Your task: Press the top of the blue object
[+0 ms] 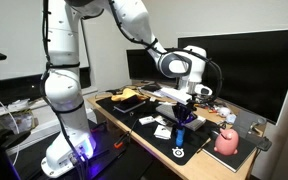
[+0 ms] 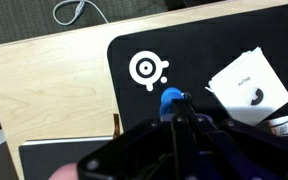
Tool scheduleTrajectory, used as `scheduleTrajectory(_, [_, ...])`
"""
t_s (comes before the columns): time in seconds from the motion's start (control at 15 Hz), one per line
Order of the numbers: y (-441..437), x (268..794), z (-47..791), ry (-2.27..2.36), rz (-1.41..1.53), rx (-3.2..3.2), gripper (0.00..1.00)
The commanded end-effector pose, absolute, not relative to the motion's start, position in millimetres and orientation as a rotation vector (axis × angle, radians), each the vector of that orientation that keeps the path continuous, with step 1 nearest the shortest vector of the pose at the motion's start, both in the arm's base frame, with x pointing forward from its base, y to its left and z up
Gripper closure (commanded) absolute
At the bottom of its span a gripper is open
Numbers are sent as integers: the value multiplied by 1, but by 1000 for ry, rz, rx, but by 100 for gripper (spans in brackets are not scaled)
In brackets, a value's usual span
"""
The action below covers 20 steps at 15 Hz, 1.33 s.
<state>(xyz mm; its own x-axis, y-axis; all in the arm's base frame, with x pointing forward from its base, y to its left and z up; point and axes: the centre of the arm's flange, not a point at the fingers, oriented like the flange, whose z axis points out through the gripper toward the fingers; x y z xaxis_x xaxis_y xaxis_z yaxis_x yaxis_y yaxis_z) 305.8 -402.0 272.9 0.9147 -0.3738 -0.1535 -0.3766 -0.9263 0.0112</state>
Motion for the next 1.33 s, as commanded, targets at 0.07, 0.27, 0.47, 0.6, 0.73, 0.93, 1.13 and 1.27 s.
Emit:
scheduleTrajectory(0.07, [-398, 295, 277, 593, 231, -3023, 100])
scheduleTrajectory(0.27, [-396, 293, 281, 588, 220, -3020, 100])
scheduleTrajectory(0.47, [-396, 292, 283, 589, 215, -3016, 100])
scheduleTrajectory(0.6, [-396, 292, 283, 592, 214, -3014, 100])
scheduleTrajectory(0.73, [-395, 293, 283, 596, 212, -3011, 100])
scheduleTrajectory(0.93, [-395, 295, 284, 605, 202, -3007, 100])
scheduleTrajectory(1.13, [-396, 295, 286, 609, 194, -3003, 100])
scheduleTrajectory(1.27, [-396, 295, 287, 608, 185, -3002, 100])
